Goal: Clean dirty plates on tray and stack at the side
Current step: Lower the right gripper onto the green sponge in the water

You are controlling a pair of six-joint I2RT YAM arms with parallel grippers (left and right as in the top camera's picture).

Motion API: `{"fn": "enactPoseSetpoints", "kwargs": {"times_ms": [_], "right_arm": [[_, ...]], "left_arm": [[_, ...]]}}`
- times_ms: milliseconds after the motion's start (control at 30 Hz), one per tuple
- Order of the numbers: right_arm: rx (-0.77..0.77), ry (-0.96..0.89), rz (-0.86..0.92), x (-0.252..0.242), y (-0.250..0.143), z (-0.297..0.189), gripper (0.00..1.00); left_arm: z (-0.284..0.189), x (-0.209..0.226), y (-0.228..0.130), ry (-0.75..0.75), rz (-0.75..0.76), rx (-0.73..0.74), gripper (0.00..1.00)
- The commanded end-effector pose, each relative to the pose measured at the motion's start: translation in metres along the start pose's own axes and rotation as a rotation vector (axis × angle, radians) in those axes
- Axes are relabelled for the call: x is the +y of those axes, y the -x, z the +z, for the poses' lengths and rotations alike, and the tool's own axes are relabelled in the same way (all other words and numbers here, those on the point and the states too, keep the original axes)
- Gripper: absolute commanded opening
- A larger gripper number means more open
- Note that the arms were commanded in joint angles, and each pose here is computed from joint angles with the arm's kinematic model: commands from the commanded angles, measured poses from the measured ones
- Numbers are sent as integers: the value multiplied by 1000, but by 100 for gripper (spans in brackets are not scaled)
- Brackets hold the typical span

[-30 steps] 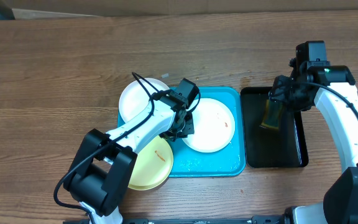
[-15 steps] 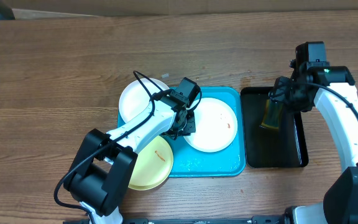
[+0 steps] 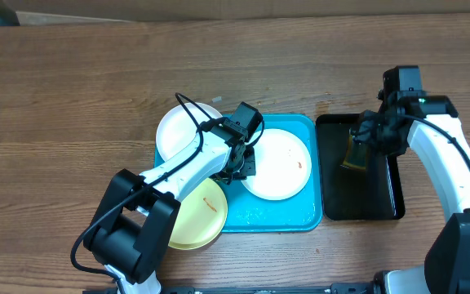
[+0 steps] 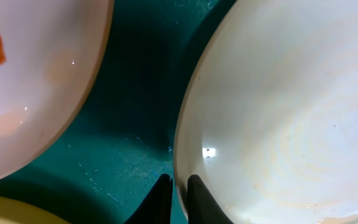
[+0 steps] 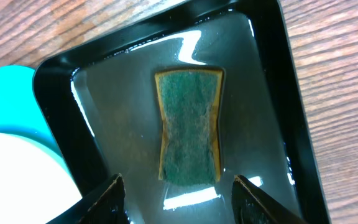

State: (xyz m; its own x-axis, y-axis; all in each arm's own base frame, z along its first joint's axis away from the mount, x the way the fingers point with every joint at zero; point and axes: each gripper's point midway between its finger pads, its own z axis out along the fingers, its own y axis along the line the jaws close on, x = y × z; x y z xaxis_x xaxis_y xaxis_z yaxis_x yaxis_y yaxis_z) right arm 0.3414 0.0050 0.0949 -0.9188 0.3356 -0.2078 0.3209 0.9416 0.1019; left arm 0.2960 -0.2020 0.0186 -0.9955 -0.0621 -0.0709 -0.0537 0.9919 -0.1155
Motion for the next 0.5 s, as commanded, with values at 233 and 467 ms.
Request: {"fn": "enactPoseSetpoints", "kwargs": {"times_ms": [233, 467], "right_arm": [[-5, -14, 17, -11, -17, 40, 64], [-18, -8, 16, -16, -32, 66, 64]], "left_arm": [[0, -1, 8, 5, 18, -13, 6], [0, -1, 8, 5, 18, -12, 4]]}}
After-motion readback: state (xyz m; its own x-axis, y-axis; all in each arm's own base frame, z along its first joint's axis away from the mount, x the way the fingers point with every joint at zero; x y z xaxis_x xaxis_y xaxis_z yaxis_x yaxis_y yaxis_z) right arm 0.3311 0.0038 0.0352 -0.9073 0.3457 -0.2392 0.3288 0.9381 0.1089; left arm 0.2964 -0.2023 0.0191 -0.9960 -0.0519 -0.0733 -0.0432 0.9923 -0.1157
